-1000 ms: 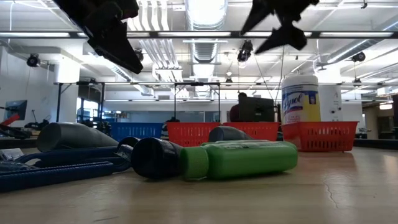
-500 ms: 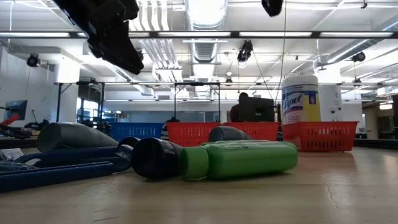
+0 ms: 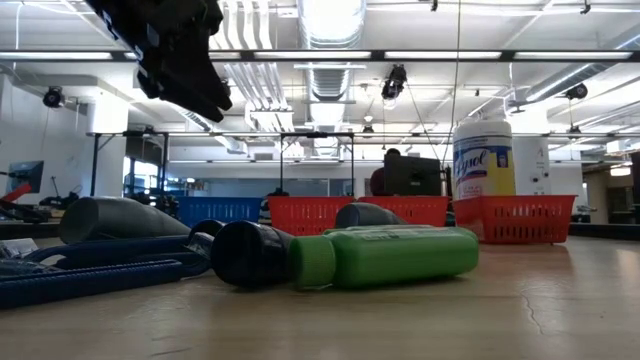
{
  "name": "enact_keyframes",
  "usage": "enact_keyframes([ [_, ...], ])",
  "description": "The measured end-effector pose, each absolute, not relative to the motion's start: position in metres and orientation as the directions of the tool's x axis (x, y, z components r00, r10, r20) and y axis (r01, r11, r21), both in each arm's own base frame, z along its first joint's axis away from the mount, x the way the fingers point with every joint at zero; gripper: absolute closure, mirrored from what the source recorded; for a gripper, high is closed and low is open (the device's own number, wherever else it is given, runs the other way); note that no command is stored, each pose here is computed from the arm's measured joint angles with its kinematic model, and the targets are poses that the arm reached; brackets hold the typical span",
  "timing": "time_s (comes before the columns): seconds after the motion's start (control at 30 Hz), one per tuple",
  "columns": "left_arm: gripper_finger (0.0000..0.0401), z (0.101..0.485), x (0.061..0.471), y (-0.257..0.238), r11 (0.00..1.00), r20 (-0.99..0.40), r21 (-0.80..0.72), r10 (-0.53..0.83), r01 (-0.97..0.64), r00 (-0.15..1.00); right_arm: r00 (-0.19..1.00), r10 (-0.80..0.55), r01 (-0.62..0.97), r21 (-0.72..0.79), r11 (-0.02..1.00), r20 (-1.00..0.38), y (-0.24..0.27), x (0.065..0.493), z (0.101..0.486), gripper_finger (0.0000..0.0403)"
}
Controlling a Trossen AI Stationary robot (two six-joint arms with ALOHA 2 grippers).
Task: Pick & Place Travel size toiletries
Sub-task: Put the deodorant into the right red bin
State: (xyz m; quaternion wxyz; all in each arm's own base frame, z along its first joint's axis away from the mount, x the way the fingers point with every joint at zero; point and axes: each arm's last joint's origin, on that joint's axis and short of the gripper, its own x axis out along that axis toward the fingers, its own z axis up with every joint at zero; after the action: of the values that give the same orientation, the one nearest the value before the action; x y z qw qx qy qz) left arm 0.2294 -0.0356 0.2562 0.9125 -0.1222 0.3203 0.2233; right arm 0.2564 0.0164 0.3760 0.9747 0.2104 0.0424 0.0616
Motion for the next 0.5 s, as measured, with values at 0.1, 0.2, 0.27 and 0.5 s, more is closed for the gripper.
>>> enact_keyframes([
  [0.1, 0.0151, 0.256, 0.229, -0.036, 0.864, -0.639, -0.092, 0.329, -0.494, 0.695, 0.989, 0.139, -0.112, 0.358, 0.927, -0.048, 0.016, 0.256, 0.378, 0.0188],
  [0.2, 0.0151, 0.256, 0.229, -0.036, 0.852, -0.639, -0.116, 0.329, -0.510, 0.695, 0.989, 0.142, -0.119, 0.336, 0.934, -0.042, 0.016, 0.256, 0.381, 0.0195],
  [0.27, 0.0151, 0.256, 0.229, -0.036, 0.840, -0.640, -0.141, 0.327, -0.525, 0.695, 0.988, 0.149, -0.128, 0.336, 0.933, -0.036, 0.017, 0.256, 0.383, 0.0199],
  [0.5, 0.0151, 0.255, 0.230, -0.038, 0.832, -0.663, -0.217, 0.259, -0.511, 0.703, 0.983, 0.167, -0.123, 0.391, 0.912, -0.081, 0.017, 0.254, 0.384, 0.0197],
])
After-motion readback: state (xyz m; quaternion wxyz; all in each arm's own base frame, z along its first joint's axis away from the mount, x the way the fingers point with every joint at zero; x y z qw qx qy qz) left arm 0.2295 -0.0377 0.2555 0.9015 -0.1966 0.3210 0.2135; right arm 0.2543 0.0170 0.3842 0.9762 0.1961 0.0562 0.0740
